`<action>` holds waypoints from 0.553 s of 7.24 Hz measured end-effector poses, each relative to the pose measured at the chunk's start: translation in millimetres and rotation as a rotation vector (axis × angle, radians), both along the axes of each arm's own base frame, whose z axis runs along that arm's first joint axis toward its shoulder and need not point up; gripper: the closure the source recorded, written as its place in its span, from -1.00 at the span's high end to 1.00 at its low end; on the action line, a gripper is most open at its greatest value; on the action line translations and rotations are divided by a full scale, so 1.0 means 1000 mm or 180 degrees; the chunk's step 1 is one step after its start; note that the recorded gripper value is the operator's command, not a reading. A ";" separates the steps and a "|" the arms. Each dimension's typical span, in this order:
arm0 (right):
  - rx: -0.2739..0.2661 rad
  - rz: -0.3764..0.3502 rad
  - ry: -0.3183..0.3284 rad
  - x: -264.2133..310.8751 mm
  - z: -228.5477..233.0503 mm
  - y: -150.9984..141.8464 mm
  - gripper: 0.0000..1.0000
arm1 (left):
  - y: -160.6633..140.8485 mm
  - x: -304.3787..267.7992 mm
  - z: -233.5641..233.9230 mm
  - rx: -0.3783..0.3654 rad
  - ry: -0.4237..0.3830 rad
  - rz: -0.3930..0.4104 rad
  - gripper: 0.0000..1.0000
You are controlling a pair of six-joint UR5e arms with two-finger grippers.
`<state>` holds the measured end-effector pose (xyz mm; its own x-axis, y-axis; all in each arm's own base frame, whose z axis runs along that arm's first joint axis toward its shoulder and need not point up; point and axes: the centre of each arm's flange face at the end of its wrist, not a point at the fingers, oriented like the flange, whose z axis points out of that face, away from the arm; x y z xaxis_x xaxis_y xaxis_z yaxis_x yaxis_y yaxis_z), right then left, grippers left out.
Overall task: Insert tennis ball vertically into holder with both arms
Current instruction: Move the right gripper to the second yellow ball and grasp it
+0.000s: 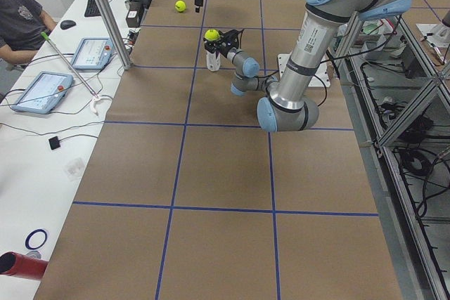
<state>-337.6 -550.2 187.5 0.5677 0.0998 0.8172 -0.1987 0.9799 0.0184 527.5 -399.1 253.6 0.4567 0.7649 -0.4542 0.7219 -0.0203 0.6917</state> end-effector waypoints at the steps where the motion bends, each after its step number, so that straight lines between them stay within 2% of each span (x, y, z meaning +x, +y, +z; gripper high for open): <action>1: -0.0001 0.0000 0.0001 0.000 0.000 0.000 0.99 | 0.000 0.000 0.001 -0.0001 -0.0001 0.0002 0.98; 4: -0.0028 -0.0006 -0.0060 0.008 -0.004 0.000 0.99 | 0.001 -0.001 0.000 0.0000 0.0005 0.0004 0.98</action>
<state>-329.5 -549.9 183.9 0.5524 0.1059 0.8268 -0.1971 0.9804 0.0061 526.8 -398.1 253.5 0.4551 0.7656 -0.4548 0.7229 -0.0194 0.6906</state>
